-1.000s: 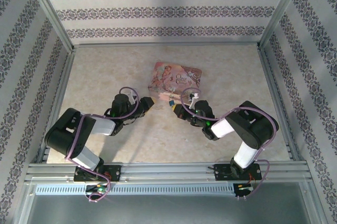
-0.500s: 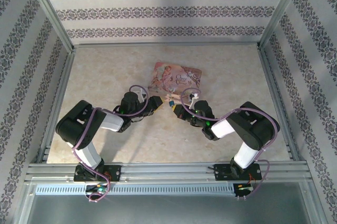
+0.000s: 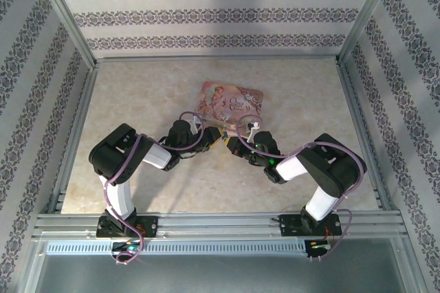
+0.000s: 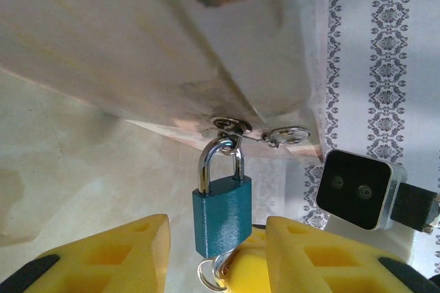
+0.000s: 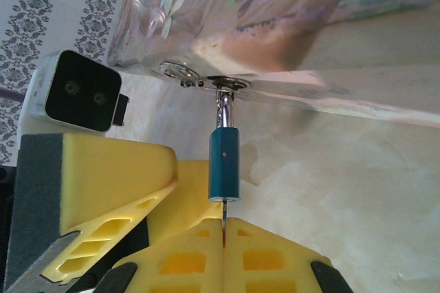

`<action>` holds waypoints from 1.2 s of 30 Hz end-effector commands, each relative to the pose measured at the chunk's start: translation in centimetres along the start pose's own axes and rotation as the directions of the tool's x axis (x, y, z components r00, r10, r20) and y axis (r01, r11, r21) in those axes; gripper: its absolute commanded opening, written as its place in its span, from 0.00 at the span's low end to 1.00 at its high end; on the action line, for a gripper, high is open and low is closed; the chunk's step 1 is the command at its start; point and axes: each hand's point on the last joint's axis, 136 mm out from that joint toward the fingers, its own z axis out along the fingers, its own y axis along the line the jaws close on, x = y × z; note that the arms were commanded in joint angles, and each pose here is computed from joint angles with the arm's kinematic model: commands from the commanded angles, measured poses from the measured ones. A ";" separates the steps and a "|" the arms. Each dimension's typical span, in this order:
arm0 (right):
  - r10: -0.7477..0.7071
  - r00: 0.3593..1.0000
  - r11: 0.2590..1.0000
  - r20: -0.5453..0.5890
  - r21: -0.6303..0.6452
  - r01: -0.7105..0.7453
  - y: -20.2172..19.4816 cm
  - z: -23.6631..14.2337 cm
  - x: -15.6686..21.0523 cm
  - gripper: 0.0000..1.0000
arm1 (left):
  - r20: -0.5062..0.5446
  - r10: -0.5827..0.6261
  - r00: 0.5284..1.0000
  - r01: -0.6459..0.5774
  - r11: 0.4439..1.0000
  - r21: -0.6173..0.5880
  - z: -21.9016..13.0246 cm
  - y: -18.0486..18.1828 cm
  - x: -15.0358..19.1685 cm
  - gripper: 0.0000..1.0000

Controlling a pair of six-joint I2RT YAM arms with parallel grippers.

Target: Unlock the padlock with the key

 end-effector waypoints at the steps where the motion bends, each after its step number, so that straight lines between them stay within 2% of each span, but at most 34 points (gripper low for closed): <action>1: -0.020 1.000 0.999 0.013 -0.044 0.021 1.7 0.0 -0.3 0.00 | 0.014 0.010 1.000 -0.011 0.997 0.077 0.7 -1.8 -0.4 0.40; 18: 0.002 1.000 0.999 0.015 -0.052 -0.001 1.9 0.1 -0.4 0.00 | 0.009 0.008 1.000 -0.009 0.997 0.082 1.8 -2.0 -0.7 0.36; 36: 0.128 0.992 0.988 0.012 -0.093 -0.126 2.9 0.3 -0.9 0.00 | 0.007 0.000 1.000 -0.001 0.994 0.110 2.0 -3.0 -0.7 0.26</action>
